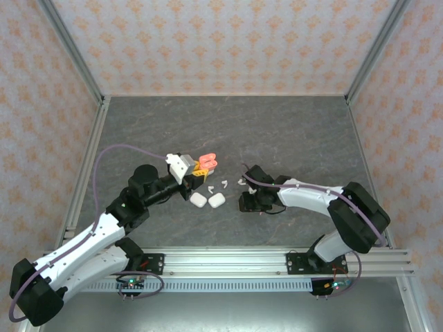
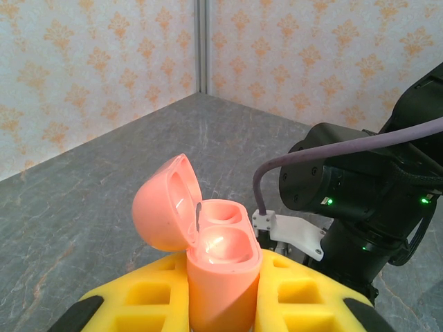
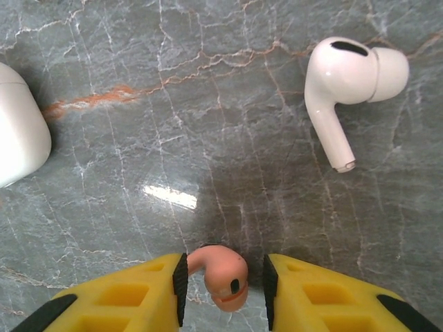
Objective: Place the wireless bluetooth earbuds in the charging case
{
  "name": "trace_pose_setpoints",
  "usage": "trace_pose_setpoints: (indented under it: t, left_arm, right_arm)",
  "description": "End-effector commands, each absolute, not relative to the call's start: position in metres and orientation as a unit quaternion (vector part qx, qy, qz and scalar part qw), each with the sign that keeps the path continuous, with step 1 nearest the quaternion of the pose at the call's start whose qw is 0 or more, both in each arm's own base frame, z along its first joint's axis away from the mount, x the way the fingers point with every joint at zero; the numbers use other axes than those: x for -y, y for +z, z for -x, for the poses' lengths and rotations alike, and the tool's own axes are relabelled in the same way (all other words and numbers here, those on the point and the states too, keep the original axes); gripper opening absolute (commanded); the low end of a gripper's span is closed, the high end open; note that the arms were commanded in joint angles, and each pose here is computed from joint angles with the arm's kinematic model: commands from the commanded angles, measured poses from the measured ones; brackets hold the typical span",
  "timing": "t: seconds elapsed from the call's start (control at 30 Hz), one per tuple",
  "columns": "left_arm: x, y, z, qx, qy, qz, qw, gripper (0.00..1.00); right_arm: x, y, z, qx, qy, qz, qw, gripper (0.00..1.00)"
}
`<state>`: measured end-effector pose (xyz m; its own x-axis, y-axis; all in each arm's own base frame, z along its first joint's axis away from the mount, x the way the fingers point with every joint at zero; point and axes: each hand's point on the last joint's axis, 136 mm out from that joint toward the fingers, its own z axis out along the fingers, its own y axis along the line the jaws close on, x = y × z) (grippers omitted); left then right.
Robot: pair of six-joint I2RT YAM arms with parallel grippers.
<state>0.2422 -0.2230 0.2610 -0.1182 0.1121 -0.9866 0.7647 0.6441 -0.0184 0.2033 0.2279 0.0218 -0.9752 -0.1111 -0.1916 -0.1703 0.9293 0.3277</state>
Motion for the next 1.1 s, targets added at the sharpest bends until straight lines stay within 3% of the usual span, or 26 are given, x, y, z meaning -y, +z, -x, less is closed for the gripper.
trace_pose_setpoints:
  t: [0.0, 0.3, 0.5, 0.7, 1.07]
  left_arm:
    - [0.223, 0.273, -0.239, -0.687, -0.28, -0.315, 0.592, 0.0]
    - [0.222, 0.272, -0.239, -0.688, -0.28, -0.313, 0.592, 0.0]
    - [0.222, 0.272, -0.239, -0.688, -0.282, -0.313, 0.591, 0.0]
    - [0.224, 0.272, -0.239, -0.689, -0.287, -0.311, 0.589, 0.0]
    - [0.237, 0.27, -0.244, -0.687, -0.315, -0.309, 0.578, 0.0]
  right_arm:
    - [-0.232, 0.023, -0.208, -0.978, 0.167, 0.083, 0.092, 0.35]
    - [-0.234, 0.022, -0.206, -0.977, 0.174, 0.084, 0.09, 0.25]
    - [-0.238, 0.039, -0.214, -0.969, 0.193, 0.086, 0.127, 0.22]
    - [-0.229, 0.086, -0.231, -0.951, 0.186, 0.114, 0.217, 0.22]
    - [-0.223, 0.217, -0.252, -0.864, 0.196, 0.202, 0.418, 0.22]
